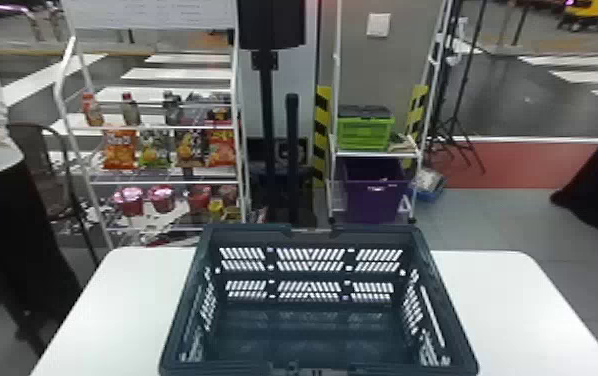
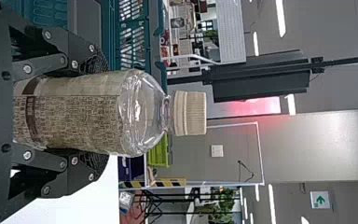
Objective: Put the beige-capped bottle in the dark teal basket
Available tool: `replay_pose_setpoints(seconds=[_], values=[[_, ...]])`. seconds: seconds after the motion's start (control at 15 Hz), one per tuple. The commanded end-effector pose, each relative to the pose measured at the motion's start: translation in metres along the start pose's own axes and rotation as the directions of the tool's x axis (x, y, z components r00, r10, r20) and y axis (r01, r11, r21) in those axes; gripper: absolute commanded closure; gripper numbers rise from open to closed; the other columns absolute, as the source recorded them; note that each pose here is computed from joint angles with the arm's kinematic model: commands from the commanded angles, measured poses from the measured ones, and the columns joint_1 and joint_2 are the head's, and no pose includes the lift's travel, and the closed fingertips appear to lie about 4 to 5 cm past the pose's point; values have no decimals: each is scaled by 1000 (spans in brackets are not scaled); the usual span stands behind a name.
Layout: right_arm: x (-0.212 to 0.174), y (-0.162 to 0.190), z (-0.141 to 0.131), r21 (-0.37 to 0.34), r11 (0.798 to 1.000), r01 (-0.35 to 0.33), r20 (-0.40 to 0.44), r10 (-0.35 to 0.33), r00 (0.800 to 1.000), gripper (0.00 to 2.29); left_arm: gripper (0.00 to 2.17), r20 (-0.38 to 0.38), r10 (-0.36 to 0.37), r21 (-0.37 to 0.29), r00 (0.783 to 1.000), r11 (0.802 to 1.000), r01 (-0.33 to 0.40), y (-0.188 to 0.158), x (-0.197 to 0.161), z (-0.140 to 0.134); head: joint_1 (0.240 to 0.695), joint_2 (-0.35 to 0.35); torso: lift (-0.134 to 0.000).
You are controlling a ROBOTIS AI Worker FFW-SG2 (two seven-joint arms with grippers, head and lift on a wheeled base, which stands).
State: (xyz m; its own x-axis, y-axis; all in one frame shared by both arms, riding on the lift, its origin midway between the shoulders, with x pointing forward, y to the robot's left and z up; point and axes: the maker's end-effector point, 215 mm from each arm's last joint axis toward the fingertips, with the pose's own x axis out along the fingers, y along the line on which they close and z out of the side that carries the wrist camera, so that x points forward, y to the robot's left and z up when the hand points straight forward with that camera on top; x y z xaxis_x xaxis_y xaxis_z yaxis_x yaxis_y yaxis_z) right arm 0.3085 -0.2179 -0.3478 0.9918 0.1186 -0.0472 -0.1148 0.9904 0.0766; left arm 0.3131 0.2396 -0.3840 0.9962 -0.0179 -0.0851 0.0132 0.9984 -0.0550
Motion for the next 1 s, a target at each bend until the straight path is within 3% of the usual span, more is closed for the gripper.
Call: replay_pose_setpoints(seconds=[0.0,0.53,0.8,0.93], values=[[0,0,0,0,1000,0,1,0,1000,2223,174,3,1,-1,1000,1000,-1,0,-1,1,499,0,0],[1,1,4,0,1000,-1,9,1,1000,2223,174,0,1,1,1000,1000,-1,1,0,-1,499,0,0],[13,3,41,-21,1000,-14,43,15,999,2223,174,4,-1,2,1000,1000,1,0,2,1,499,0,0],[30,3,53,-28,999,-23,17,24,1000,2223,174,5,-3,3,1000,1000,3,0,2,2,499,0,0]])
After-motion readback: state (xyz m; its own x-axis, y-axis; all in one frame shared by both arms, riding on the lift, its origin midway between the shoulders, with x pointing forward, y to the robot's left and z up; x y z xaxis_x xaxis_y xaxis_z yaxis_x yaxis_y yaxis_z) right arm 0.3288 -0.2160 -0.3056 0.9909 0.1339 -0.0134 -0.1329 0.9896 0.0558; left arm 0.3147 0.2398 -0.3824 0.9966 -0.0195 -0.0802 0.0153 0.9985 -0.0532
